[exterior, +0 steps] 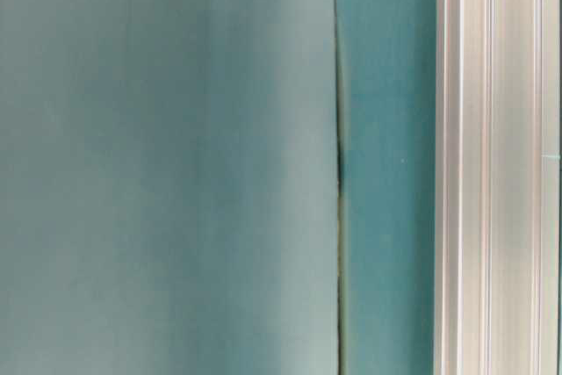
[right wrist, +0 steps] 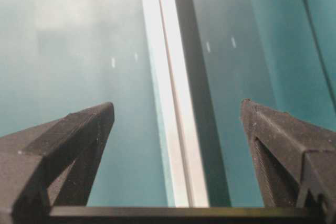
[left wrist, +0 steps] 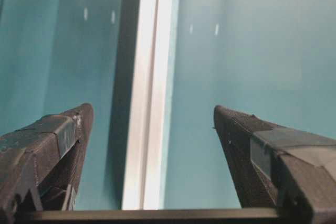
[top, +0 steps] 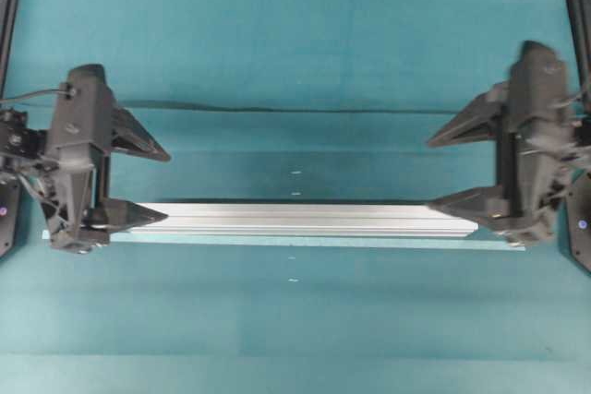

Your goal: Lift the metal rail with both hands and move it towards you.

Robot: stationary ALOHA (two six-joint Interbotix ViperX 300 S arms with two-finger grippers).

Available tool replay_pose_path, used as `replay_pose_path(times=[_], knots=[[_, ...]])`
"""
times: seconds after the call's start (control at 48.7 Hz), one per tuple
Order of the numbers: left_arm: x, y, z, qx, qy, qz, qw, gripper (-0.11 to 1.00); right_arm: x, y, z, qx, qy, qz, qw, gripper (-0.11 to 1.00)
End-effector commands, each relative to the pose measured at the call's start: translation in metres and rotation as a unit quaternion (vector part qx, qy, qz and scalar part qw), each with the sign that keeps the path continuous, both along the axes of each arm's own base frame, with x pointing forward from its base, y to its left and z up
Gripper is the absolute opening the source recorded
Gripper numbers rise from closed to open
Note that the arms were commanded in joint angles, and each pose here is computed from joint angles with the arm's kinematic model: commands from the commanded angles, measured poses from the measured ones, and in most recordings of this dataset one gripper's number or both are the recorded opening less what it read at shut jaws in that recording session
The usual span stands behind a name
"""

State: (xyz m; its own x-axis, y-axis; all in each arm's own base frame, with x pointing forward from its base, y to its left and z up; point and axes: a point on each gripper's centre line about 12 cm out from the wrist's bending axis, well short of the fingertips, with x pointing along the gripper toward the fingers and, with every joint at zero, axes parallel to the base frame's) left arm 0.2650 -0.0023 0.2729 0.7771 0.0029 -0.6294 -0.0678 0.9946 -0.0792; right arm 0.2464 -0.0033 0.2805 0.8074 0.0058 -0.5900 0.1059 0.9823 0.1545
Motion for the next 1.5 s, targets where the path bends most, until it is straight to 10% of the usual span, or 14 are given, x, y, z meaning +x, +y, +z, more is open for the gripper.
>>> replay_pose_path(times=[0.0,0.924,1.479], knots=[[-0.002,-0.001,0.013,0.0,-0.028,-0.002,0.9996,0.91,-0.003,0.0,0.006,0.0,-0.015,0.0,0.9999,0.97],[-0.069,0.0,0.083,-0.003,-0.217,-0.003,0.9762,0.9,-0.055,0.002,0.048,-0.002,-0.13,0.0,0.9915,0.97],[-0.076,0.0,0.078,-0.003,-0.22,-0.003,0.9755,0.9,-0.073,0.002,0.045,-0.003,-0.163,-0.001,0.9866,0.97]])
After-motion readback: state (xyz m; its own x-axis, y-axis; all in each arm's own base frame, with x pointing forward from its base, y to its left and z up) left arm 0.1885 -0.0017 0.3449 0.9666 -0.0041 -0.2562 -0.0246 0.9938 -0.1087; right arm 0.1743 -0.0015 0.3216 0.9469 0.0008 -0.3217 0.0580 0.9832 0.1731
